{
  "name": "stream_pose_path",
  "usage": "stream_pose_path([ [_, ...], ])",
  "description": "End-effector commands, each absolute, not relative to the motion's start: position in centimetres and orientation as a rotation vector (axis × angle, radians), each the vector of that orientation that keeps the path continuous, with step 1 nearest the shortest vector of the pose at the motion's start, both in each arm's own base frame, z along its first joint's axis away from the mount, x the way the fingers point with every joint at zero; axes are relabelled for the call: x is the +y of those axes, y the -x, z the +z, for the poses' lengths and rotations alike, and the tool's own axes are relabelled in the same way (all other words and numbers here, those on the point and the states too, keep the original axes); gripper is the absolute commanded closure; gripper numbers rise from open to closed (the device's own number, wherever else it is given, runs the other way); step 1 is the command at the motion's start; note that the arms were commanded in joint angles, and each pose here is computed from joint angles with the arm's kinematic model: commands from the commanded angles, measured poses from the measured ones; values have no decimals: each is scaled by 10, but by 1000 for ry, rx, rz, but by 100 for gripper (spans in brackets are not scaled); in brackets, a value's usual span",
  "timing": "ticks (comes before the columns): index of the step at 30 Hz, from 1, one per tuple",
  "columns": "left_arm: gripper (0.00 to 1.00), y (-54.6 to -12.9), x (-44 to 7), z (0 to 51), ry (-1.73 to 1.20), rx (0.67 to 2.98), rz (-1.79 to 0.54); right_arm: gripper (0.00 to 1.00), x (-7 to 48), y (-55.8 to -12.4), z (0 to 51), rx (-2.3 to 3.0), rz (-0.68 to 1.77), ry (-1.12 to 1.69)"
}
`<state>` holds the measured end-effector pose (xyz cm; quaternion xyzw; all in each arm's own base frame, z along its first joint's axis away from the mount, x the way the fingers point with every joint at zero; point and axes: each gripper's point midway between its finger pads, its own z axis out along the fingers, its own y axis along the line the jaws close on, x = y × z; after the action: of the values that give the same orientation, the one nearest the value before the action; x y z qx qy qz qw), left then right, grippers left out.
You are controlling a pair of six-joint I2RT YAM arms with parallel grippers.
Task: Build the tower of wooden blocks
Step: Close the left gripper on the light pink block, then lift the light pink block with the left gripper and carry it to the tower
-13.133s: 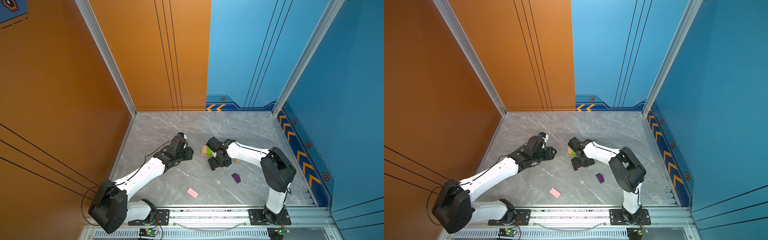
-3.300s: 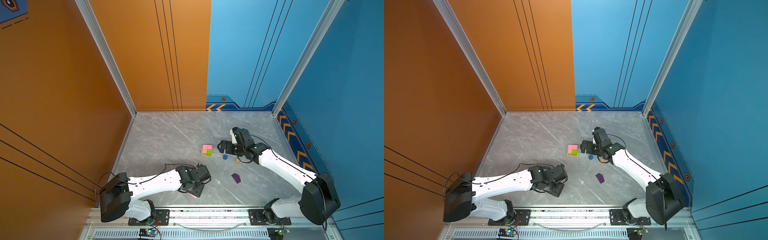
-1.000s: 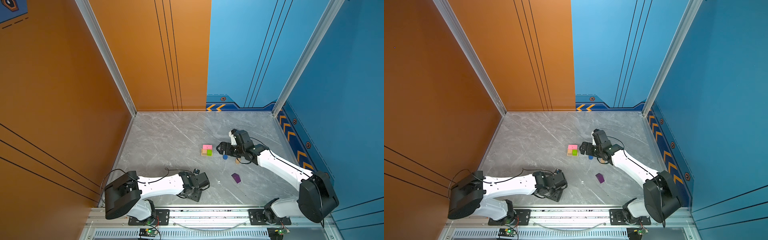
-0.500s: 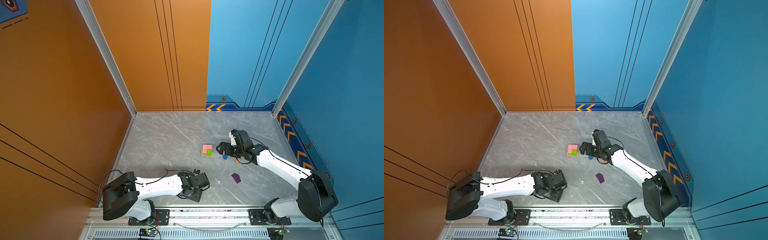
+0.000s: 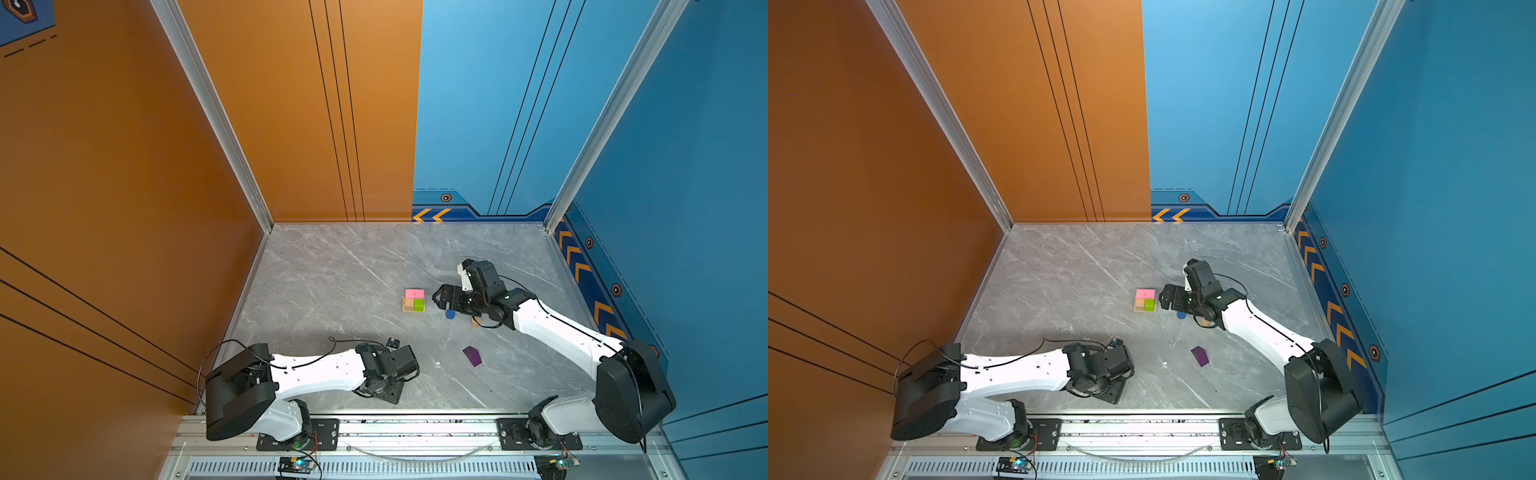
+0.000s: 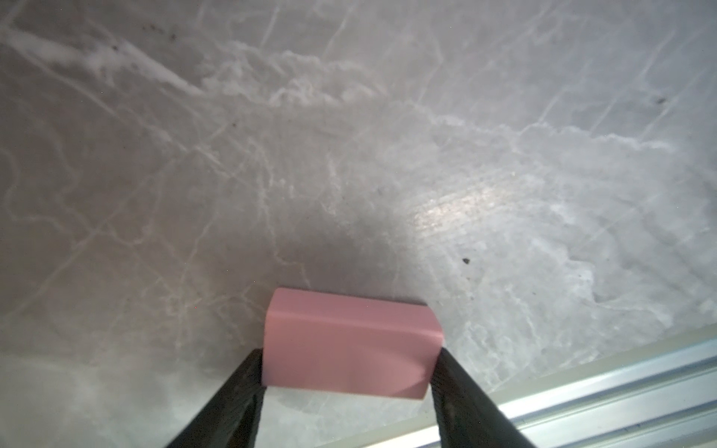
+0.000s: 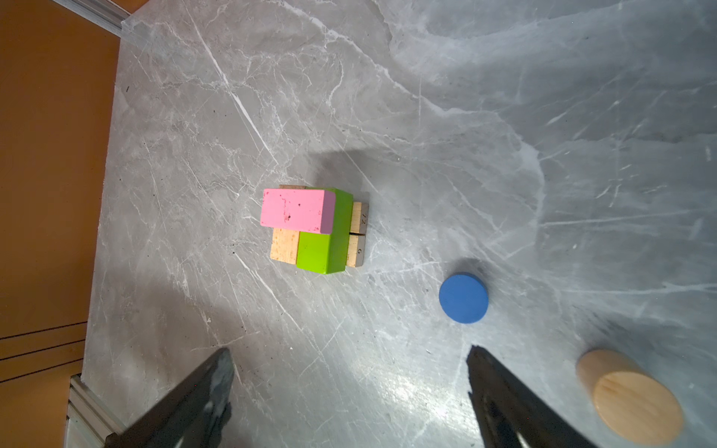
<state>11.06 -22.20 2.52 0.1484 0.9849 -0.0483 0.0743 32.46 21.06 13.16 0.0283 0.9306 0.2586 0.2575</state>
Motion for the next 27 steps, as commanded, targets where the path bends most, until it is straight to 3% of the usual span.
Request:
stream_pose_path([
  [1, 31, -105, -223, 22, -463, 2980, -131, 5, 210, -322, 126, 2543, 708, -86],
  [16, 40, -115, -224, 36, -428, 2951, -103, 5, 208, -322, 124, 2549, 698, -88],
  [27, 40, -180, -244, 107, -271, 2804, -158, 5, 200, -323, 122, 2559, 683, -108],
])
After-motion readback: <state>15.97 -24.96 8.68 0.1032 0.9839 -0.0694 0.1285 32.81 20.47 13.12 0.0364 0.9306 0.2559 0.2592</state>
